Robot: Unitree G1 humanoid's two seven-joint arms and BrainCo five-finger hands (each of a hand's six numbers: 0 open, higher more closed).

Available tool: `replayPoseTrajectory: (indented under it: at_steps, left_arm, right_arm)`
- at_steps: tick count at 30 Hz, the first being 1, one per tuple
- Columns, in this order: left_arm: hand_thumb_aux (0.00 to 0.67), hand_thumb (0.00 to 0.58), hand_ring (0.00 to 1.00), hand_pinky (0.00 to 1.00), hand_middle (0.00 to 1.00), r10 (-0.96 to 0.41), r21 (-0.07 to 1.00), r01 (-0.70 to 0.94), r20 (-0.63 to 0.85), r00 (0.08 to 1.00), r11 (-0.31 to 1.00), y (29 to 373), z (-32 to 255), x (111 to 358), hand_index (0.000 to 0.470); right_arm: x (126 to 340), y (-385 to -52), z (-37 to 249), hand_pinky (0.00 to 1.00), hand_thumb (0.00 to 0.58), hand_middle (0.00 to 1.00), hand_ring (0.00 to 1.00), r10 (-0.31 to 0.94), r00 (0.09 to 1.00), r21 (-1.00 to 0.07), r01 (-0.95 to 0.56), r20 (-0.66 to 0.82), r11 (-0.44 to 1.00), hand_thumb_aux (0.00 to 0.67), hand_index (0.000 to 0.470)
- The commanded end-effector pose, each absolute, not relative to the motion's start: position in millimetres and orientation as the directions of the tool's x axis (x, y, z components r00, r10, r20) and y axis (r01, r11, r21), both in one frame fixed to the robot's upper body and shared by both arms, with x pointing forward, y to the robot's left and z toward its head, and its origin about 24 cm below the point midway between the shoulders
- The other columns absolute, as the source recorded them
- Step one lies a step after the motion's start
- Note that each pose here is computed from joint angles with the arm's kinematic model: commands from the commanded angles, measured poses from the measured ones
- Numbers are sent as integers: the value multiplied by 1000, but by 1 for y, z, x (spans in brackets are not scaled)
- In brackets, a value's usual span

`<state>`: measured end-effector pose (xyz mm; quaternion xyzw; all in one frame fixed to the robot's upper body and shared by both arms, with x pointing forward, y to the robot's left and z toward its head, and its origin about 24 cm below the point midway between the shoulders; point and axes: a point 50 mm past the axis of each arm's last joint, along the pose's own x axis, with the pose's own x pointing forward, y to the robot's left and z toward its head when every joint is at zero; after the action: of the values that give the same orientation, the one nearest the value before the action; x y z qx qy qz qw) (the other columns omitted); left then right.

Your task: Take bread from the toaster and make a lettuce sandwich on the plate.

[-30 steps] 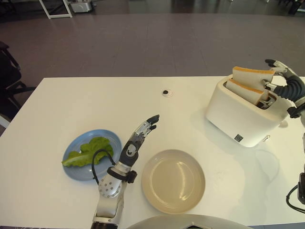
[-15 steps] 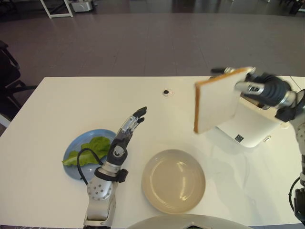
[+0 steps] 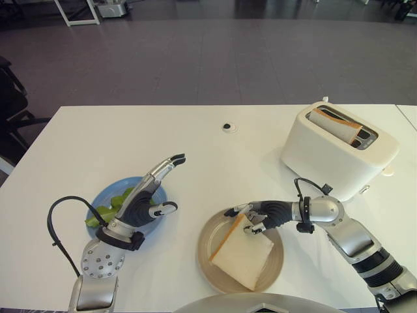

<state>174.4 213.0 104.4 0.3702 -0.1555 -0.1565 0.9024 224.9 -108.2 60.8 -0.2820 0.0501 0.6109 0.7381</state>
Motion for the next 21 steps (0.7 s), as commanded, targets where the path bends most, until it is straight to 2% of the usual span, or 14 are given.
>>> replayPoseTrajectory:
  at_steps: [1, 5, 9, 16, 21]
  left_arm:
    - [0, 0, 0, 0, 0, -335, 776, 168, 59, 940, 608, 233, 95, 172, 0]
    - [0, 0, 0, 0, 0, -241, 894, 143, -41, 970, 424, 264, 92, 171, 0]
    - [0, 0, 0, 0, 0, -172, 967, 141, -104, 979, 214, 289, 100, 170, 0]
    - [0, 0, 0, 0, 0, -36, 961, 247, -253, 967, -123, 336, 93, 166, 0]
    - [5, 9, 0, 0, 0, 24, 931, 315, -316, 948, -183, 354, 82, 159, 4]
  right_arm:
    - [237, -107, 70, 0, 0, 0, 0, 867, 362, -479, -861, -343, 170, 0, 0]
    - [247, -114, 86, 0, 0, 0, 0, 865, 454, -523, -802, -216, 290, 0, 0]
    - [244, -129, 91, 0, 0, 0, 0, 861, 485, -515, -783, -155, 348, 0, 0]
    - [243, -152, 94, 0, 0, 0, 0, 813, 574, -520, -726, -98, 450, 0, 0]
    - [243, -160, 90, 0, 0, 0, 0, 786, 612, -518, -701, -85, 490, 0, 0]
